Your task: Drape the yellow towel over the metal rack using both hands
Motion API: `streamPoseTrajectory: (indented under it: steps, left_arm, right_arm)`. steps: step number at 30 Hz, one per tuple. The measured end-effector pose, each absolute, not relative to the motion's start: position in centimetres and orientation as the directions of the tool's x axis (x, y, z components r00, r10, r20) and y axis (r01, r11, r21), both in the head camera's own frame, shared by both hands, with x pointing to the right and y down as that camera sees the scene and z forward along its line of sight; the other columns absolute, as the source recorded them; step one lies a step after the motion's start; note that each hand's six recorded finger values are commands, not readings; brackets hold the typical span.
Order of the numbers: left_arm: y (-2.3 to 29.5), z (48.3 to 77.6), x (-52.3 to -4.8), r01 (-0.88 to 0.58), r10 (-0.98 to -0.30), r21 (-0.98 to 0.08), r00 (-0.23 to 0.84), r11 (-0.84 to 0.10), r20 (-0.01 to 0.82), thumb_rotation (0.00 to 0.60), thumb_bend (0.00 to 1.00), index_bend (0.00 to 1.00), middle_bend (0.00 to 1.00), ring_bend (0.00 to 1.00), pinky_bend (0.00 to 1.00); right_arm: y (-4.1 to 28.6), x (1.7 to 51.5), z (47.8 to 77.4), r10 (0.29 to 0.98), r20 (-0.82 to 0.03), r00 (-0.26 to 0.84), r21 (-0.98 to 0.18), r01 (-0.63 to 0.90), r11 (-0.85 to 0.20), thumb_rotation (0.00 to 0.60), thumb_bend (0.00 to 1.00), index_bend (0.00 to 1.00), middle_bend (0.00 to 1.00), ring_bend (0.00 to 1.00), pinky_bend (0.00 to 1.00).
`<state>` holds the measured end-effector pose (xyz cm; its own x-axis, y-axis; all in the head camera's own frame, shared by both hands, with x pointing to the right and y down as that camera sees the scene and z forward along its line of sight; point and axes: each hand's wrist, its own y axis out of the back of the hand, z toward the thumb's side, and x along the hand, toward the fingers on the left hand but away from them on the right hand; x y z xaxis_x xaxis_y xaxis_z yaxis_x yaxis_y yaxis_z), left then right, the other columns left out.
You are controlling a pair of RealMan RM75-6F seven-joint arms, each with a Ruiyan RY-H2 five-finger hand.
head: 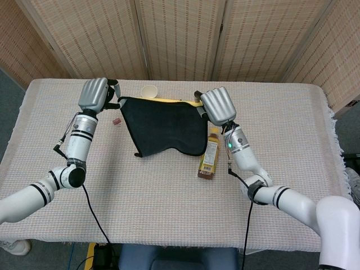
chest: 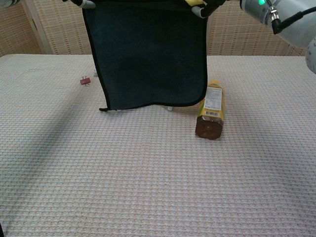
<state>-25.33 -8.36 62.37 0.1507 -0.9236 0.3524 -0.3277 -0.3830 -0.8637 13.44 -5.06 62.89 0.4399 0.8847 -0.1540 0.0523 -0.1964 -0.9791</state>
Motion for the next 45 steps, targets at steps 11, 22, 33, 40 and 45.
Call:
streamPoseTrajectory:
  steps: [11, 22, 33, 40, 45]
  left_arm:
    - [-9.1, 63.6, -26.1, -0.296, -0.921, -0.873, 0.111, -0.389, 0.373, 0.6, 0.33, 0.63, 0.95, 0.77, 0.96]
    - [-8.5, 65.1, -26.2, -0.227, -0.892, -0.862, 0.122, -0.453, 0.436, 0.6, 0.22, 0.17, 0.45, 0.42, 0.81]
    - [-7.3, 65.5, -27.1, -0.239, -0.875, -0.842, 0.12, -0.483, 0.468, 0.6, 0.22, 0.07, 0.23, 0.12, 0.4]
    - [-5.2, 65.0, -28.5, -0.266, -0.869, -0.828, 0.132, -0.494, 0.476, 0.6, 0.22, 0.05, 0.2, 0.09, 0.34]
    - [-3.5, 64.4, -29.9, -0.272, -0.872, -0.829, 0.13, -0.489, 0.472, 0.6, 0.22, 0.07, 0.2, 0.09, 0.34]
  right_arm:
    - [-5.4, 11.7, 64.1, 0.881, -0.176, 0.438, -0.975, 0.046, -0.218, 0.6, 0.46, 0.67, 0.93, 1.0, 1.0]
    - [-5.0, 11.6, 65.4, 0.877, -0.247, 0.413, -0.962, 0.003, -0.272, 0.6, 0.22, 0.07, 0.86, 1.0, 1.0]
    - [-3.9, 13.6, 65.3, 0.875, -0.294, 0.384, -0.951, -0.029, -0.307, 0.6, 0.15, 0.0, 0.75, 0.94, 1.0]
    - [-2.5, 16.0, 64.3, 0.875, -0.284, 0.393, -0.955, -0.03, -0.296, 0.6, 0.15, 0.0, 0.67, 0.84, 1.0]
    - [-1.0, 18.2, 63.3, 0.872, -0.28, 0.402, -0.956, -0.03, -0.293, 0.6, 0.16, 0.01, 0.58, 0.74, 0.93]
